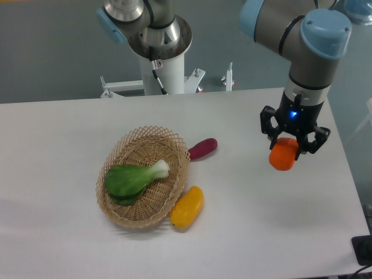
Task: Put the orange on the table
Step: 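Carry the held orange with the gripper toward the yellow mango, lowering it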
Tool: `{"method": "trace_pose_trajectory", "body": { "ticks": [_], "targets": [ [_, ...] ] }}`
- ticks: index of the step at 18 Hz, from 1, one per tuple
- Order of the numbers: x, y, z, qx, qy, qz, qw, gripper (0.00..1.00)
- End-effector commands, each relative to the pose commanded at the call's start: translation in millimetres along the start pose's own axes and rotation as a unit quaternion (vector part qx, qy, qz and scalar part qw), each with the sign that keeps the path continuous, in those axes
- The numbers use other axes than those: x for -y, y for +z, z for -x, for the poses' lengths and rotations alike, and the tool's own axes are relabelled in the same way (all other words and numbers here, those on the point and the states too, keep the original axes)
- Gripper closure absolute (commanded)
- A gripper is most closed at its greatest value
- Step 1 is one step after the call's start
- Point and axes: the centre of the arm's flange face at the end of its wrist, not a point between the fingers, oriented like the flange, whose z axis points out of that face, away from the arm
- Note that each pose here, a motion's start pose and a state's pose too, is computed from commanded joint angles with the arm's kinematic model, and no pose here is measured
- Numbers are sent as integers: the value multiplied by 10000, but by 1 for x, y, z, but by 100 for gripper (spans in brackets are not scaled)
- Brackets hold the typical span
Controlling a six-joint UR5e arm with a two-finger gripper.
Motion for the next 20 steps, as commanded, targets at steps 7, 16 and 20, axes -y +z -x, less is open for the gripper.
{"method": "trace_pose_trajectory", "body": {
  "ticks": [7, 16, 20],
  "targets": [
    [0, 5, -3, -44, -37, 19, 10000, 45],
    [9, 44, -22, 291, -589, -83, 9978, 45],
    [0, 80, -37, 504, -683, -13, 9964, 45]
  ]
}}
